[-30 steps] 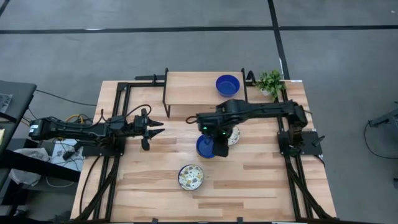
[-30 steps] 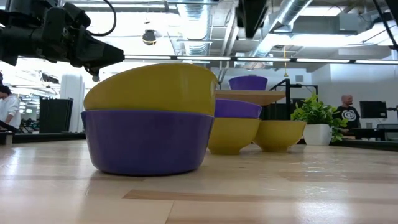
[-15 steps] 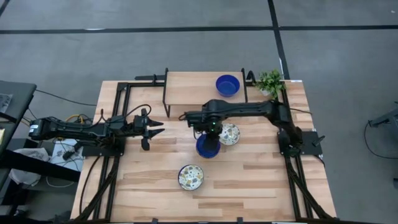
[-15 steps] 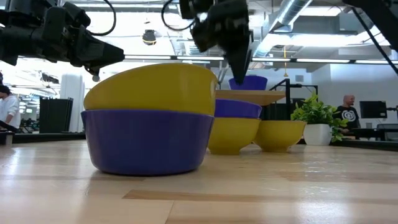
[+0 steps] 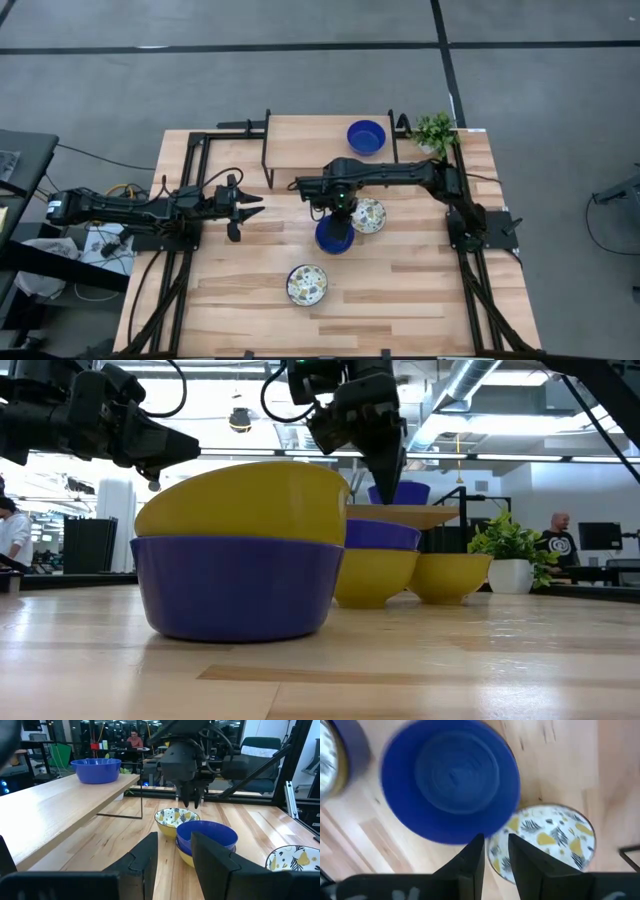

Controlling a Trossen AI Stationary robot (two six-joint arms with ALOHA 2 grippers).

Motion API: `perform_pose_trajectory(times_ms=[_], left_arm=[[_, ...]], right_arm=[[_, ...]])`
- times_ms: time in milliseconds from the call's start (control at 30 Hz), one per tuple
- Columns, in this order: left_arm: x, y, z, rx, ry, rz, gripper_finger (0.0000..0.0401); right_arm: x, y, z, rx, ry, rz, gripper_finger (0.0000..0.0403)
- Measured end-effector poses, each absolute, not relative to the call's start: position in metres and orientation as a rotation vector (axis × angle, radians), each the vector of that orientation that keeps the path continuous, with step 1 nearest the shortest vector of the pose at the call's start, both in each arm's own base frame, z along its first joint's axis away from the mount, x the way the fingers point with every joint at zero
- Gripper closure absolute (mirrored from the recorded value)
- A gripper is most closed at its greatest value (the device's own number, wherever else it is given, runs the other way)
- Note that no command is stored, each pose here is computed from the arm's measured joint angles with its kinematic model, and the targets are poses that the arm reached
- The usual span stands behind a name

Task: Pick & Place Mini bowls
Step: Stack the top blue bowl on top of the blue bowl on the shelf

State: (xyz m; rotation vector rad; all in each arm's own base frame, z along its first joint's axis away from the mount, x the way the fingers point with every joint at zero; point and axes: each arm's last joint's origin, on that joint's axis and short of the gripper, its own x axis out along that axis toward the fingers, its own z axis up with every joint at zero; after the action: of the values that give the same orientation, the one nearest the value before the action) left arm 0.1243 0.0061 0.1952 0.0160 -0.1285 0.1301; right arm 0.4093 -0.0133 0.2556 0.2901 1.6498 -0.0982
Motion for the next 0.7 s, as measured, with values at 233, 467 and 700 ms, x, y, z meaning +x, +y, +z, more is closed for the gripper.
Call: perform_pose_trajectory(times_ms=[233,467,700], left_arm=[[0.124,0.006,0.195,0.016,-0.129,0.129,0.0286],[0.124,0.006,0.195,0.013,-0.129,0.129,0.0286],[0.124,0.006,0.195,0.014,-0.129,0.130,0.0286]], right_arm=[[0.405,-0.012,0.256,0.271,1.695,-0.082,0.0326],[0.404,-0.012,0.258,0.266,1.691,-0.060,0.0326],[0.402,-0.008,0.271,0.324,1.625,-0.088,0.0326]])
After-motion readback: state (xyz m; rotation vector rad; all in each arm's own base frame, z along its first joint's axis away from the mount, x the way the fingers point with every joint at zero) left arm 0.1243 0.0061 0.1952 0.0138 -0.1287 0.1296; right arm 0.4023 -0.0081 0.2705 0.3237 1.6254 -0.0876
